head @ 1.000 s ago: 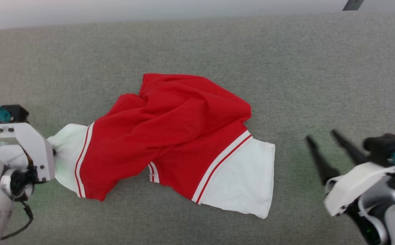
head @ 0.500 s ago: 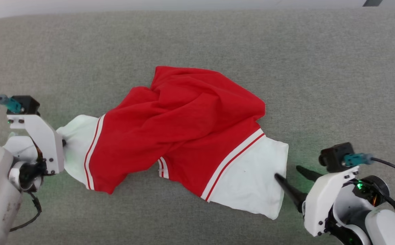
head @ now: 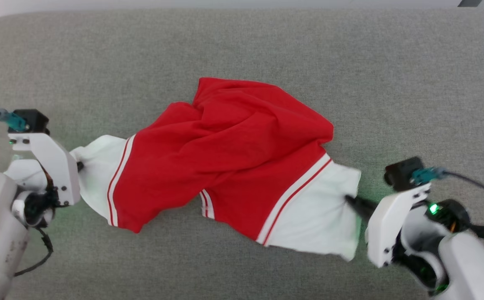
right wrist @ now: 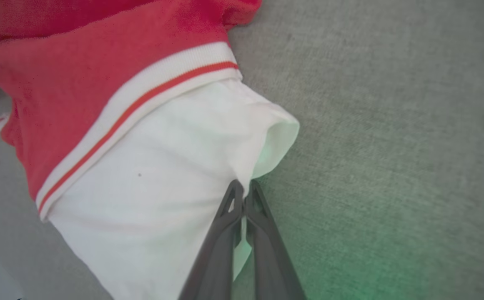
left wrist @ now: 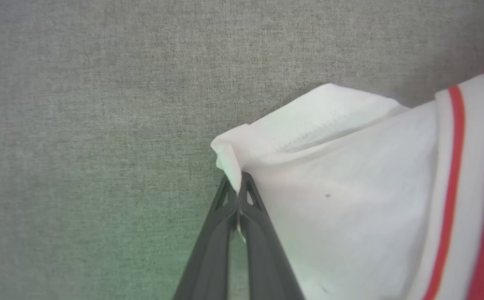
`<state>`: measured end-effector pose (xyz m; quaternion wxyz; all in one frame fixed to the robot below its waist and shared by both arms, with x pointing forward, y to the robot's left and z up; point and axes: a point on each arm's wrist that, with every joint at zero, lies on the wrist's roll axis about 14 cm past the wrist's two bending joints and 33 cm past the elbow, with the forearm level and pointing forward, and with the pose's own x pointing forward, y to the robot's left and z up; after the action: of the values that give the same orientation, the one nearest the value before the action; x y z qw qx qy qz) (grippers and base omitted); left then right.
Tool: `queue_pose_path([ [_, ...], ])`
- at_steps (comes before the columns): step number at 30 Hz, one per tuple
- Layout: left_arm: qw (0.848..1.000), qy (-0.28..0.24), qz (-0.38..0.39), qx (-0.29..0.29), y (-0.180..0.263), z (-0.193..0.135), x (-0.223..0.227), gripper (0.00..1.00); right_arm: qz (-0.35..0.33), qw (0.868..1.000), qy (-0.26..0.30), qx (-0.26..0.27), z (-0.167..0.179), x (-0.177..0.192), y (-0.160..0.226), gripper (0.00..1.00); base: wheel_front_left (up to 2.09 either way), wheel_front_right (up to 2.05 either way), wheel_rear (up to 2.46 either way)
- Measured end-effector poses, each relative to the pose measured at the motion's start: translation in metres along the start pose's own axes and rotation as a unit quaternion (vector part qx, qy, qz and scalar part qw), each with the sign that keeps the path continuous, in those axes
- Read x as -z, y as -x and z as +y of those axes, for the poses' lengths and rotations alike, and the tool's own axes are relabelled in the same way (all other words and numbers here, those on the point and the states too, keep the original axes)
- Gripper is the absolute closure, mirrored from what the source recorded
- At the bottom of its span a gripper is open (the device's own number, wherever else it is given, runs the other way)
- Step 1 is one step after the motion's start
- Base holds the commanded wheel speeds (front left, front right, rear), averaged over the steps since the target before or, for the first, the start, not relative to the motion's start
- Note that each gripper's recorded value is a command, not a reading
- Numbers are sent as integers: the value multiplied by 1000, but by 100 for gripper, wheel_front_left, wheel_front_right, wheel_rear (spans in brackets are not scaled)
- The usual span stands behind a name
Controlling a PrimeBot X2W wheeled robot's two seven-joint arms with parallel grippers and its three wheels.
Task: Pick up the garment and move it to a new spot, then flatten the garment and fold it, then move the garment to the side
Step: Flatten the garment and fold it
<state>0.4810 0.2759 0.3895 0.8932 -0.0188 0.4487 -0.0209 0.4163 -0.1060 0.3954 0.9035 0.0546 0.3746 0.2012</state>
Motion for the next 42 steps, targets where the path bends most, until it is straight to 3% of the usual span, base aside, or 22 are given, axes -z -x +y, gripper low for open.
queue_pose_path([
  [11,995,-36,-89,10,47,-7,-72,100,-145,989,19,27,-29,-117,46,100,0,0,0],
  [18,981,-44,-184,29,108,-24,-135,100,-250,967,35,19,-22,-201,98,100,0,0,0],
  [22,966,-43,-254,35,154,-33,-176,100,-322,946,44,16,-15,-251,137,100,0,0,0],
  [32,901,-41,-432,26,275,-41,-261,100,-462,886,42,7,3,-334,215,100,0,0,0],
  [42,875,-46,-481,31,303,-56,-293,100,-503,864,20,2,2,-367,231,100,0,0,0],
])
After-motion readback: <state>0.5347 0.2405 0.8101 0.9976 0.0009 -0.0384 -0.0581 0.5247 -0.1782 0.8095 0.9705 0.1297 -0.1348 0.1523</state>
